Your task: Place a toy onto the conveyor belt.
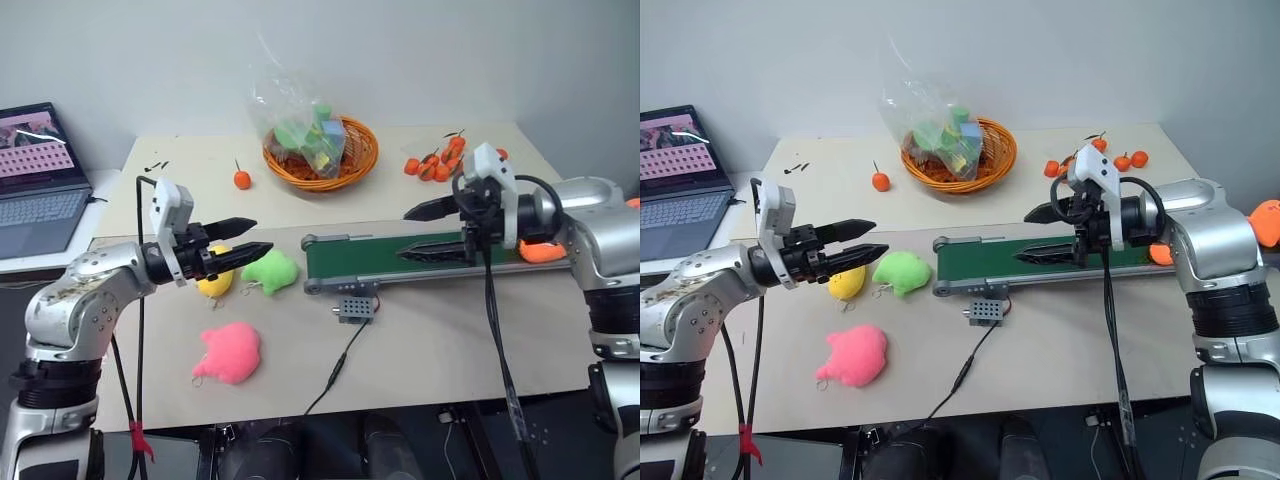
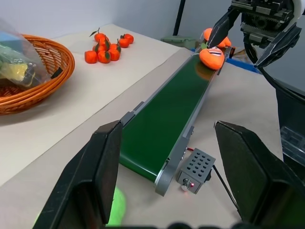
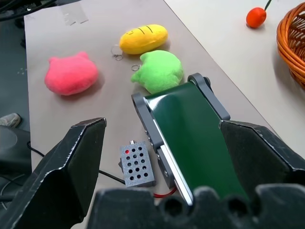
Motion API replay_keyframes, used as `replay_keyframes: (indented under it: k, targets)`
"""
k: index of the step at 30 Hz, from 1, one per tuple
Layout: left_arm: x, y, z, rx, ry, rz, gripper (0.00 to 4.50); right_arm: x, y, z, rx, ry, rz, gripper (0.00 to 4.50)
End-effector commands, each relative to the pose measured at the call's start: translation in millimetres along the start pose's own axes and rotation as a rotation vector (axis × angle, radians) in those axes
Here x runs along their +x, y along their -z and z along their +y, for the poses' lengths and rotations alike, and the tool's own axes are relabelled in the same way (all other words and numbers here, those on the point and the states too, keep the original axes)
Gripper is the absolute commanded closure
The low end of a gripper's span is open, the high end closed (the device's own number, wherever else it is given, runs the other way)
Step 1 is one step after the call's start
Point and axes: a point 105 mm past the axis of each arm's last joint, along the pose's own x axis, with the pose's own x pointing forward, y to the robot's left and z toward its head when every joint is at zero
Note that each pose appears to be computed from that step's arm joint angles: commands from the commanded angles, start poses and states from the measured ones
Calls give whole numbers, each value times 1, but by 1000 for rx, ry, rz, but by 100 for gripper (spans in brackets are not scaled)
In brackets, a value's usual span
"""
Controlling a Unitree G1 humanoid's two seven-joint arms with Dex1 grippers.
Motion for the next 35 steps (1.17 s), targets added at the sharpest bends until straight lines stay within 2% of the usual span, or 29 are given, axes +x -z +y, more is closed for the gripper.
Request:
replay_keyframes:
  k: [1, 35]
  targets:
    - [2, -20, -7, 49, 19, -46, 123, -6, -16, 2, -47, 8, -51, 0]
    - [1, -17, -7, 23, 9, -31, 123, 0, -18, -2, -50, 7, -67, 0]
